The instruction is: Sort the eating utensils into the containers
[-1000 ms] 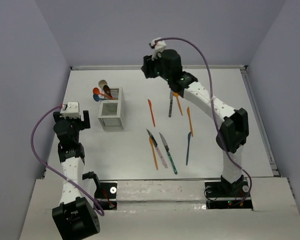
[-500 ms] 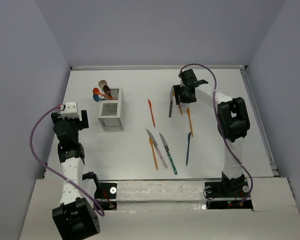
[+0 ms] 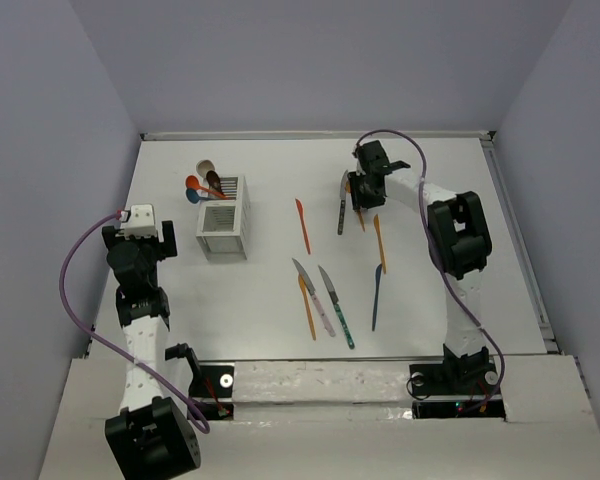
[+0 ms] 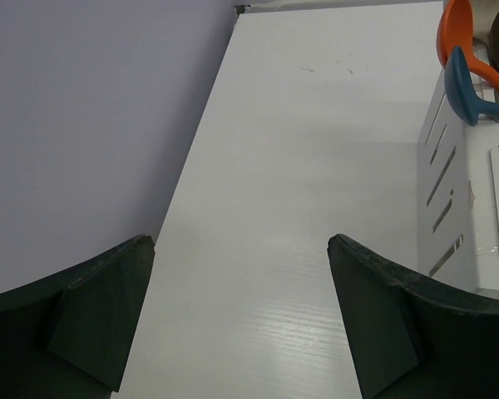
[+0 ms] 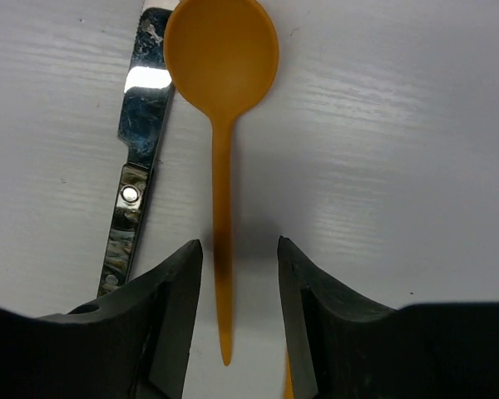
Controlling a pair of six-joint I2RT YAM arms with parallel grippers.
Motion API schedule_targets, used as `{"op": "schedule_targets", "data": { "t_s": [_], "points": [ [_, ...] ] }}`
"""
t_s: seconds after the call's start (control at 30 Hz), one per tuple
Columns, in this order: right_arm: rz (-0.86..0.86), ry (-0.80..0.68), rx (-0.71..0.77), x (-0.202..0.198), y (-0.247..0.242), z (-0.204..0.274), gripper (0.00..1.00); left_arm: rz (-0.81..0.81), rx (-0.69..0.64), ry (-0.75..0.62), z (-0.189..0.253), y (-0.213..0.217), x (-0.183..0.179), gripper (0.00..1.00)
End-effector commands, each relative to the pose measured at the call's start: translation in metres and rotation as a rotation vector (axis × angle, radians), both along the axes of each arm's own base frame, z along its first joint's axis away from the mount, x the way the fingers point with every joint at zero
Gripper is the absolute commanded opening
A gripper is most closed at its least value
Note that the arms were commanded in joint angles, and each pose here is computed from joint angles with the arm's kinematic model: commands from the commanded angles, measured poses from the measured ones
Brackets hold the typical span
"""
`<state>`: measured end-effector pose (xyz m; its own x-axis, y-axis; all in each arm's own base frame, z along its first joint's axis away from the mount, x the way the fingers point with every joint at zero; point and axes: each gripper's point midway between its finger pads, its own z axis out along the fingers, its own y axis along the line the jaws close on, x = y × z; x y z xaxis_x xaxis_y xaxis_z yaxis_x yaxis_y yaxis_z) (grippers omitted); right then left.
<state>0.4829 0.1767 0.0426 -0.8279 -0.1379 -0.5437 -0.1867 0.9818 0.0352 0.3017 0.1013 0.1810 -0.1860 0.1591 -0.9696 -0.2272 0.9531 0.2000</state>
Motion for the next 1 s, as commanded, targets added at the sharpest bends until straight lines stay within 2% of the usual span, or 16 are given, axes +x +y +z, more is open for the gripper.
{"op": "schedule_targets", "data": {
  "t_s": [0.0, 0.03, 0.17, 0.33, 0.5, 0.6, 0.63, 0.67, 0.7, 0.73, 0.77, 0.87, 0.93, 0.97],
  "points": [
    [-0.005, -0.011, -0.014, 0.014, 0.004, -0.012, 0.43, 0.019, 0.02, -0.07, 0.015, 0.004, 0.0, 0.99],
    [-0.015, -0.01, -0.025, 0.015, 0.002, -0.015, 0.43, 0.022, 0.02, -0.069, 0.015, 0.005, 0.0, 0.99],
    [-0.075, -0.014, -0.085, 0.017, -0.012, -0.022, 0.28, 0.025, 0.022, -0.072, 0.015, 0.005, 0.0, 0.99],
    [-0.137, -0.079, -0.146, 0.022, -0.028, 0.001, 0.0, 0.025, 0.021, -0.071, 0.015, 0.005, -0.001, 0.99],
    [-0.081, -0.222, -0.093, 0.032, -0.01, 0.073, 0.0, 0.02, 0.023, -0.073, 0.016, 0.004, -0.001, 0.99],
    [0.044, -0.502, 0.008, 0.04, 0.043, 0.172, 0.0, 0.025, 0.024, -0.07, 0.015, 0.005, 0.0, 0.99],
    [0.099, -0.524, 0.024, 0.028, 0.058, 0.186, 0.0, 0.026, 0.024, -0.068, 0.015, 0.006, 0.0, 0.99],
    [0.227, -0.7, 0.12, 0.014, 0.103, 0.246, 0.0, 0.026, 0.031, -0.07, 0.015, 0.006, 0.0, 0.99],
    [0.29, -0.788, 0.173, 0.002, 0.126, 0.27, 0.0, 0.031, 0.039, -0.069, 0.015, 0.008, 0.0, 0.99],
    [0.347, -0.952, 0.258, -0.007, 0.15, 0.305, 0.0, 0.067, 0.048, -0.078, 0.021, 0.014, 0.0, 0.99],
    [0.441, -1.06, 0.312, -0.034, 0.18, 0.335, 0.0, 0.095, 0.04, -0.055, 0.018, 0.02, 0.002, 0.99],
    [0.586, -1.24, 0.483, -0.064, 0.228, 0.378, 0.0, 0.141, 0.03, -0.066, 0.045, 0.031, 0.01, 0.99],
    [0.718, -1.242, 0.602, -0.071, 0.268, 0.382, 0.0, 0.038, -0.017, -0.026, 0.044, 0.015, 0.02, 0.99],
    [0.743, -1.277, 0.659, -0.072, 0.277, 0.405, 0.0, -0.007, -0.021, -0.015, 0.053, 0.009, 0.023, 0.99]
  ]
}}
